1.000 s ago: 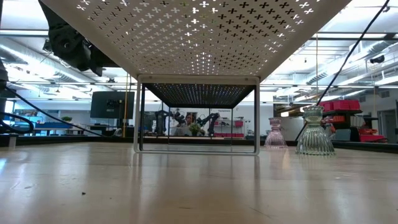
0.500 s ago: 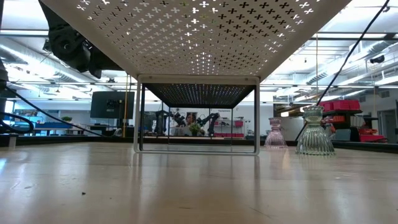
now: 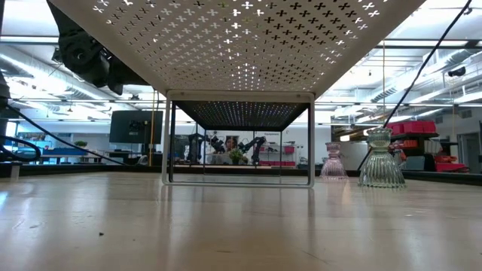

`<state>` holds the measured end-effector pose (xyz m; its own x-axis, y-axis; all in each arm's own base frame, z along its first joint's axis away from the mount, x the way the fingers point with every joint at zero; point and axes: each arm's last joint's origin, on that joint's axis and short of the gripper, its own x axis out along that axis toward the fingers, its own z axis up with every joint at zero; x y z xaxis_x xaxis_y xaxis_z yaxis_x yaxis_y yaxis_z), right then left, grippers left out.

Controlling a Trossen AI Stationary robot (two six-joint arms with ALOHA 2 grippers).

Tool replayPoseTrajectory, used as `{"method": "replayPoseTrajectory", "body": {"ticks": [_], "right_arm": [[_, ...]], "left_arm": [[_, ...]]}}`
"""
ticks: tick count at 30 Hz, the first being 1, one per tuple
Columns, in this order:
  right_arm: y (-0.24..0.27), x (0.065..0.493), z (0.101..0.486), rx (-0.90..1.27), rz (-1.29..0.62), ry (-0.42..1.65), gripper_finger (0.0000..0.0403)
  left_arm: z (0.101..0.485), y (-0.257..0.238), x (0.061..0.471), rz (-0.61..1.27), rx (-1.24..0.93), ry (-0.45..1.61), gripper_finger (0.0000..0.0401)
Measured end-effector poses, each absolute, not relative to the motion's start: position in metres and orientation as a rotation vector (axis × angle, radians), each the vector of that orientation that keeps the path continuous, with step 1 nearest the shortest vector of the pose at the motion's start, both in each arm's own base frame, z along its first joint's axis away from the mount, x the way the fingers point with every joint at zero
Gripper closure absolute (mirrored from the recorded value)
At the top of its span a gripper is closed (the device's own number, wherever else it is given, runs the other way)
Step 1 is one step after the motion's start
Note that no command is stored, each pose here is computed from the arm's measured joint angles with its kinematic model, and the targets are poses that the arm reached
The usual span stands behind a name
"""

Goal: Pick & Place candle stick holders
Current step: Put the bottom pink glass candle holder on the black shelf

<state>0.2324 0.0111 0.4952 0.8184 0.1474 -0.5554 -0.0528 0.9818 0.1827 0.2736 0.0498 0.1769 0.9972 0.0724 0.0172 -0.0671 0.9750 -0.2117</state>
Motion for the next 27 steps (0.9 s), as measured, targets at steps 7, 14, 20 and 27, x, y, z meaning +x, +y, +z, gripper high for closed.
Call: {"method": "replayPoseTrajectory", "body": {"ticks": [7,14,20,27], "right_arm": [[0.0111,0.2323,0.4952,0.162,0.107,0.604,0.0403],[0.0111,0.2323,0.4952,0.164,0.107,0.604,0.0403],[0.0111,0.2323,0.4951,0.164,0.106,0.605,0.0403],[0.0111,0.2326,0.4956,0.163,0.107,0.598,0.0403]], "left_arm": [[0.177,0.0504,0.2735,0.084,-0.206,-0.026,0.0196],[0.177,0.0522,0.2726,0.121,-0.195,-0.027,0.02],[0.1834,0.0533,0.266,0.136,-0.2,0.0,0.02],[0.1832,0.0485,0.2667,0.112,-0.226,0.006,0.0192]]}}
